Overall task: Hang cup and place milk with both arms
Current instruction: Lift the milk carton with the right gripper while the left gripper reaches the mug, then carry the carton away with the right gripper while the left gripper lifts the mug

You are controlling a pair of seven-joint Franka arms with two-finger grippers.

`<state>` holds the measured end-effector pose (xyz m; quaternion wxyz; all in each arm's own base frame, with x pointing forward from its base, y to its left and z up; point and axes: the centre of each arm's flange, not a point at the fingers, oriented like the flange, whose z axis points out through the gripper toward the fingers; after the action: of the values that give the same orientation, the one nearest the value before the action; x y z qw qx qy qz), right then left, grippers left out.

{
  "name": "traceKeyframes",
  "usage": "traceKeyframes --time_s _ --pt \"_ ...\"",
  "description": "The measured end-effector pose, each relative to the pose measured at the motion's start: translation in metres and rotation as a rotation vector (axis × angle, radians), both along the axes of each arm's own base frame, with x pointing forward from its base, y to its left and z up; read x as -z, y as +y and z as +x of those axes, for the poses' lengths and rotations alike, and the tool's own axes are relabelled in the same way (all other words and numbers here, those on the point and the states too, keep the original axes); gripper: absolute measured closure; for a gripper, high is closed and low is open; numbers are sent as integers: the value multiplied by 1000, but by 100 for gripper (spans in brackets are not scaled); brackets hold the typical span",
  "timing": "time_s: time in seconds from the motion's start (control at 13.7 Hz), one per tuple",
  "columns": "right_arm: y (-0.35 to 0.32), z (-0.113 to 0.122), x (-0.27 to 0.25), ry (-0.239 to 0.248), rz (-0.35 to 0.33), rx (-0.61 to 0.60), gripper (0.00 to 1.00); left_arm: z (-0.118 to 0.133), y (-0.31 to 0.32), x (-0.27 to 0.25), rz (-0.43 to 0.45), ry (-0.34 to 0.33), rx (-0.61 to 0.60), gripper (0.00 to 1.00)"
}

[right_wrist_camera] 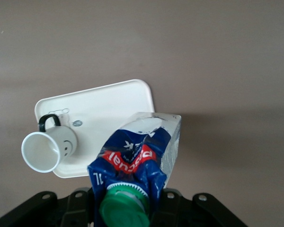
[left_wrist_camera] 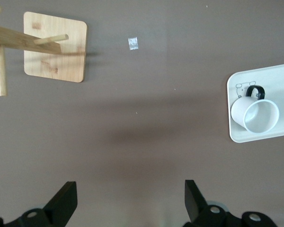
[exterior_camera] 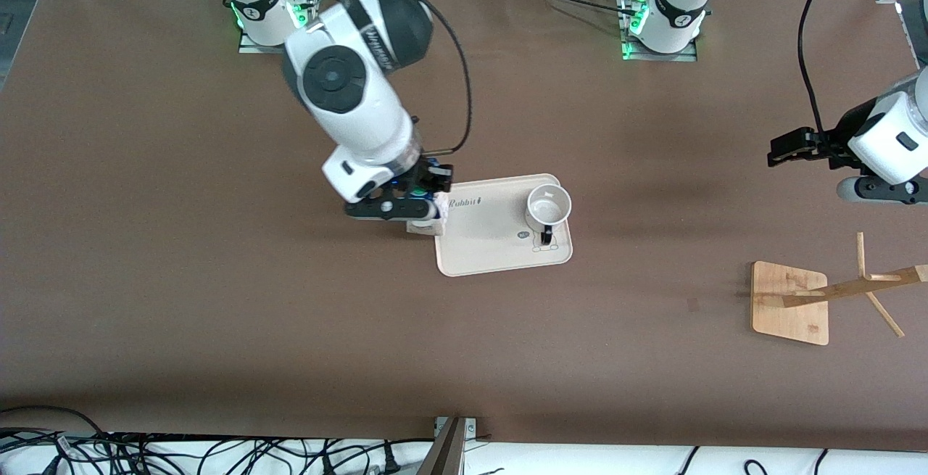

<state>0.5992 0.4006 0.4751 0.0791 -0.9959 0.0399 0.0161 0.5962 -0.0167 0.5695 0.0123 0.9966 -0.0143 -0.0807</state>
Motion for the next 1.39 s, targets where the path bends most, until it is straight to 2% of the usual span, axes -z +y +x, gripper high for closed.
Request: traceKeyframes --time_s 0.29,0.66,0.88,1.1,1.39 --pt "-125 9 -37 55 0 -97 66 -6 -58 21 -41 49 -30 0" --pt "-221 -5 -70 118 -82 -161 63 -17 -151 102 -54 53 -97 0" --pt "-268 -4 -51 169 -107 -163 63 -37 -221 164 -49 92 -155 0" --pt "-311 -7 -25 211 -88 -187 63 -55 -303 217 -61 91 -208 0" --pt "-329 -8 7 194 -81 -211 63 -75 -371 280 -65 75 -276 0"
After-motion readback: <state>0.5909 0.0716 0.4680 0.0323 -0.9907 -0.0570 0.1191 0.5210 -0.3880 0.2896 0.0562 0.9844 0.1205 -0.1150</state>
